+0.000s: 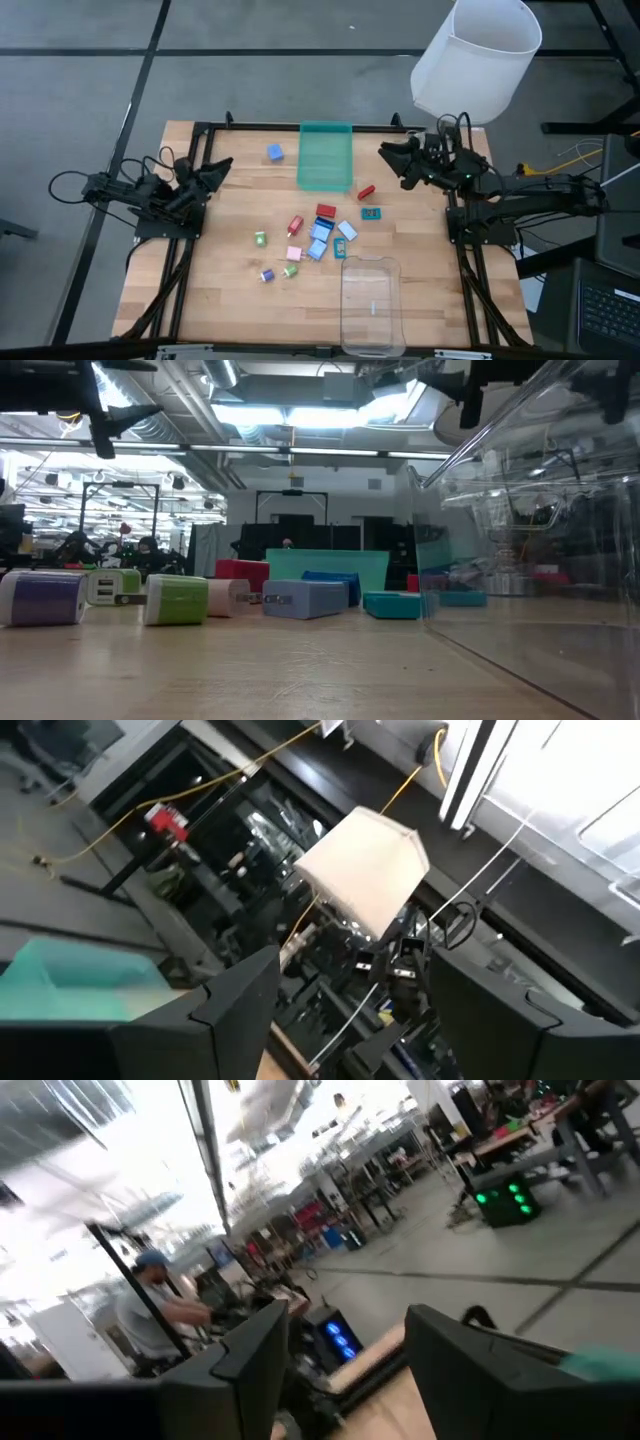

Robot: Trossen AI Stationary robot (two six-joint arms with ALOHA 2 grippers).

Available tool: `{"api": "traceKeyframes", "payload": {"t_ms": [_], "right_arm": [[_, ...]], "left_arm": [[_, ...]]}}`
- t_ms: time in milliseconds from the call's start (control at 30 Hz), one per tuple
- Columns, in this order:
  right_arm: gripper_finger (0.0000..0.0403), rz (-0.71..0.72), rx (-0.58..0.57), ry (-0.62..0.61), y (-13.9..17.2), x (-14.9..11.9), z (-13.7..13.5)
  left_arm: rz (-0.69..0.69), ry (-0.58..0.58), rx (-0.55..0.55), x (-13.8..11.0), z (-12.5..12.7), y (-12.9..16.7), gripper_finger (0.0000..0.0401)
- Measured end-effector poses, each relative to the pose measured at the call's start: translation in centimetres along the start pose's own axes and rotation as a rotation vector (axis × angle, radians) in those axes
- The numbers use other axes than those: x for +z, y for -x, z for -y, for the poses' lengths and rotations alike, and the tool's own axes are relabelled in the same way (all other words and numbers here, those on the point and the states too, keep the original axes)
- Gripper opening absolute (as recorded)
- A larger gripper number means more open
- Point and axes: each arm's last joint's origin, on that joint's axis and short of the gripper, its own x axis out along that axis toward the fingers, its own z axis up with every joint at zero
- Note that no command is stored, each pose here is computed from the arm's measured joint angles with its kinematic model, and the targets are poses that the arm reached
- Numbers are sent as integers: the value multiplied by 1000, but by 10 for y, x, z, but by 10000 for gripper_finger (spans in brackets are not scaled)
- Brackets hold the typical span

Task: Pick & Place Office items
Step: Put the red charger adapter into the green bin

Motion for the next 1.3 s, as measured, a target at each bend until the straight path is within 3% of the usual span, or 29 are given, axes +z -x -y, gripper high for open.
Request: {"api": "traceKeyframes", "payload": {"t_ms": [267, 767, 1033, 1300], "right_arm": [[201, -32, -74, -51, 6, -17, 14], [201, -20, -4, -8, 6, -14, 10], [201, -32, 14, 81, 5, -14, 10], [201, -46, 48, 258, 5, -15, 9]], "left_arm": [[-2, -21, 54, -3, -3, 0, 251], [6, -25, 67, -2, -3, 0, 251], [5, -25, 67, -2, -3, 0, 251], [6, -25, 67, -2, -3, 0, 251]]}}
